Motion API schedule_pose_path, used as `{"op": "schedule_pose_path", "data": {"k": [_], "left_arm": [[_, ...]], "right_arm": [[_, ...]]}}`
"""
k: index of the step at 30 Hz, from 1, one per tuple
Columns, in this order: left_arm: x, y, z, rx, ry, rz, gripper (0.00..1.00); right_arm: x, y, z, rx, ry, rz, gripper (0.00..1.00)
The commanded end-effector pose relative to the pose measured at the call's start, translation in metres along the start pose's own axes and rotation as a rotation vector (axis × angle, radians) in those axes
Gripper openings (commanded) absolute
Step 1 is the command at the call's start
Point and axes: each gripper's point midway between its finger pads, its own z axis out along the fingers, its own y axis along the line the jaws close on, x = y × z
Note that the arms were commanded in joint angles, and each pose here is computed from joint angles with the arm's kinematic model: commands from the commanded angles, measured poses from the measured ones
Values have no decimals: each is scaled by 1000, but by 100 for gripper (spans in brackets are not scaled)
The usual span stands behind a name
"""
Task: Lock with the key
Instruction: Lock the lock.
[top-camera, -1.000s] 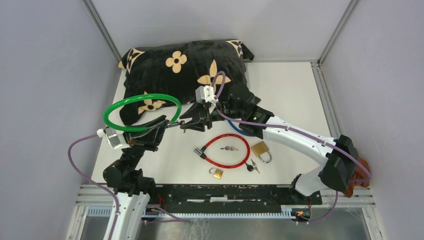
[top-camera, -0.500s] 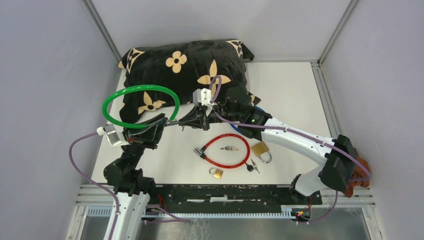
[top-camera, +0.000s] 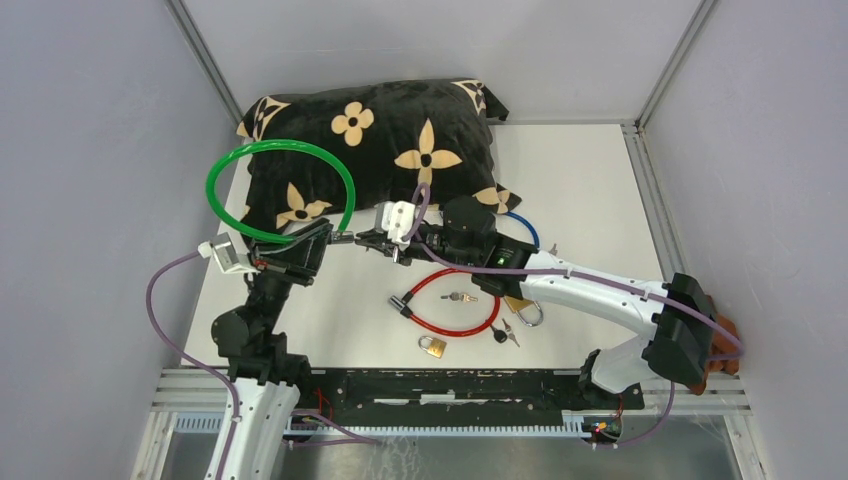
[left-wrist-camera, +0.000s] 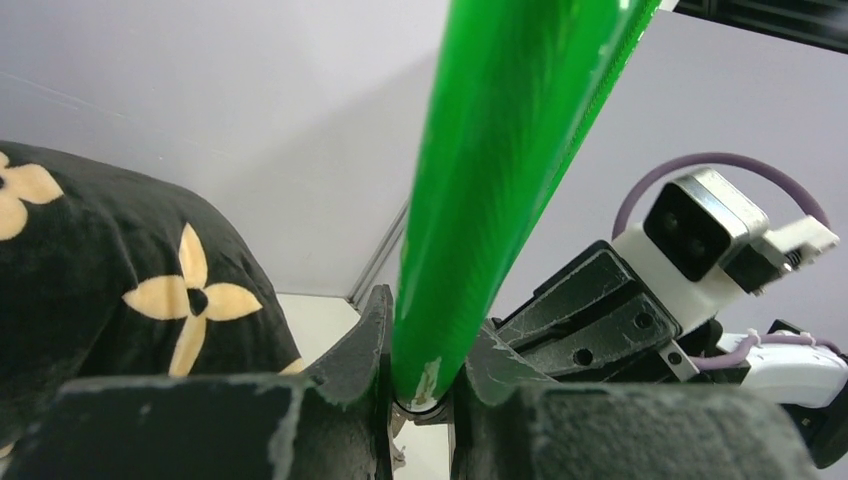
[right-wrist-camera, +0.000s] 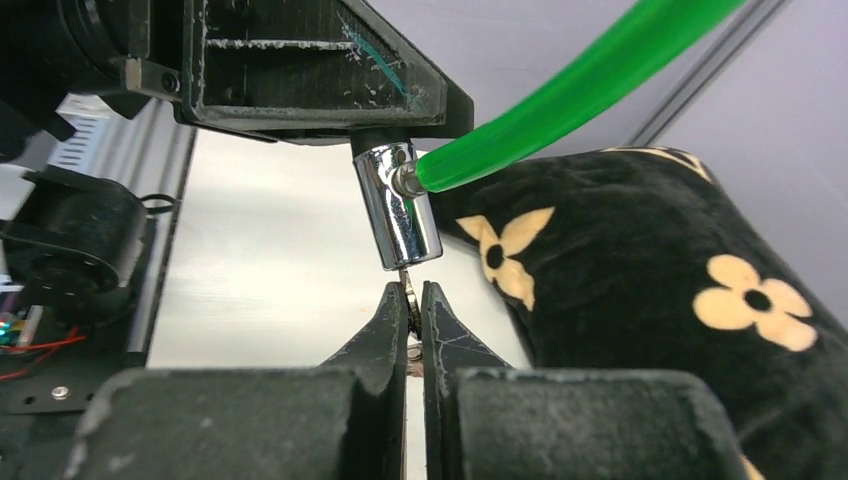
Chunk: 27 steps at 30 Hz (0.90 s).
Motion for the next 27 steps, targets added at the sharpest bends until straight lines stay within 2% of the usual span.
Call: {"op": "schedule_pose_path", "data": {"k": [1,7,12,20,24,27], "left_arm": [[14,-10,-1,32,87,-80,2],[1,-21,0,82,37,-5,2],[-21,-35,0,133,-54,100,2],[-23,-42,-2,167,-56,132,2],[-22,-41,-2,164,-54,130,2],[-22,-41,-1,162,-55,129,2]], "right_arm": [[-61,-18,-4,123,-184,-200,0],[-53,-9,-2,79,-158,-282,0],[-37,-6,-7,62,-103,-332,29],[-23,-8,-22,63,-5,-358,55],[-19,-8,-24,61,35,-327,58],[-19,-3,-20,33,34,-301,55]]}}
